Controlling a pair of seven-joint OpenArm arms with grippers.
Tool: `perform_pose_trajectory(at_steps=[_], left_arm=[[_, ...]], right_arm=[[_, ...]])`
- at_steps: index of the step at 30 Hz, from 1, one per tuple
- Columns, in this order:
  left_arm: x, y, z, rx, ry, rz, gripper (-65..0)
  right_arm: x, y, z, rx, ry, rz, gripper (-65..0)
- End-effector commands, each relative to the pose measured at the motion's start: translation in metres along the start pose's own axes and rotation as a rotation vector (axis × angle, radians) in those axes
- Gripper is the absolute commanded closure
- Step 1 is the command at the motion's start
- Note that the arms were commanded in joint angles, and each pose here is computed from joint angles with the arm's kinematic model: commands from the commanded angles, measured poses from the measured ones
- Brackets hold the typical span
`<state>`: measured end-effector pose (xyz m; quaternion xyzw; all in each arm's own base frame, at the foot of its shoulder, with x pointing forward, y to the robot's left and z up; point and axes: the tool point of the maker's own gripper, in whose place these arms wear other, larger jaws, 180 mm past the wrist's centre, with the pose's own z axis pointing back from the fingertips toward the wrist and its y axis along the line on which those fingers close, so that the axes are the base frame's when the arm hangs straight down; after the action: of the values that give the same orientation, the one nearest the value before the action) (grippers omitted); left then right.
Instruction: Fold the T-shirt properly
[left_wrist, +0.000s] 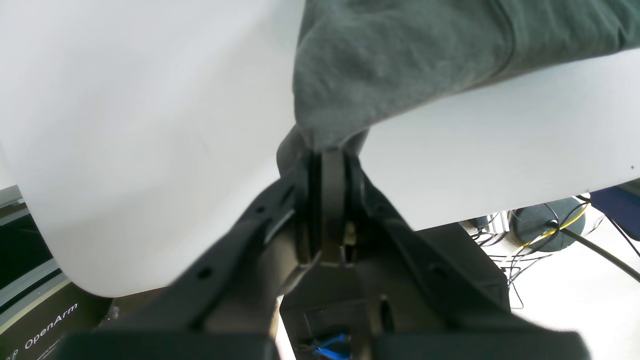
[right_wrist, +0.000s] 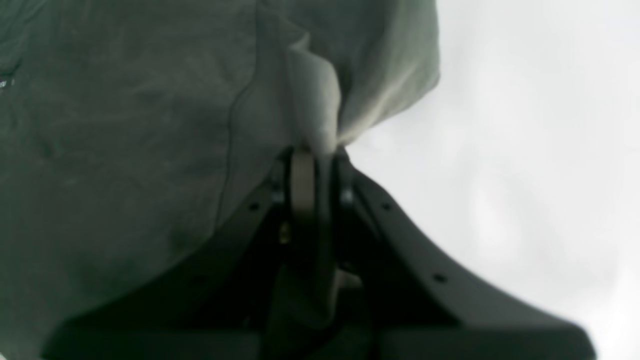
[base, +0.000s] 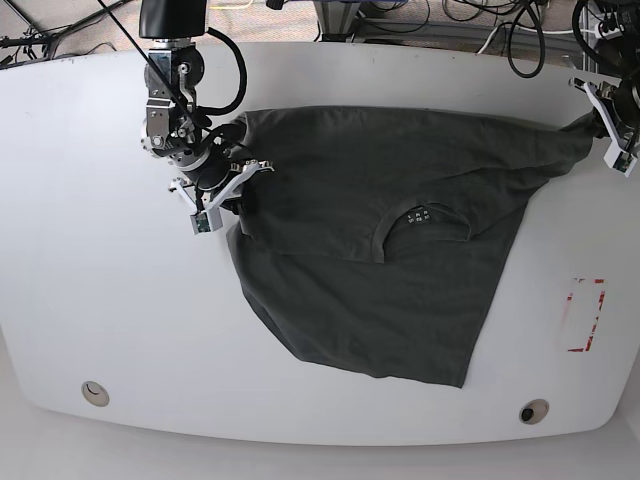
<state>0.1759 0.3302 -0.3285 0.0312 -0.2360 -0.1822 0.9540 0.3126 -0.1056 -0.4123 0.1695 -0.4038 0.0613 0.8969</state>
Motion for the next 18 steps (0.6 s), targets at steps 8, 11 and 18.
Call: perform_pose_trajectory(at_steps=[8,11,18], left_arm=[[0.02,0.01,0.006,0.03,-0.053,-0.023,0.0],[0.027,0.012,0.007,0.034,-0.073,-0.022,-1.7],[0.073,0.012,0.006,0.027,-0.188,-0.048,-27.4]], right_arm=[[0.006,0.005,0.013,0.005,-0.022,0.024,0.0],[0.002,0.007,0.014,0.006,-0.011,0.023,0.0],[-0.01,0.008,0.019,0.006,0.007,0.019,0.0]])
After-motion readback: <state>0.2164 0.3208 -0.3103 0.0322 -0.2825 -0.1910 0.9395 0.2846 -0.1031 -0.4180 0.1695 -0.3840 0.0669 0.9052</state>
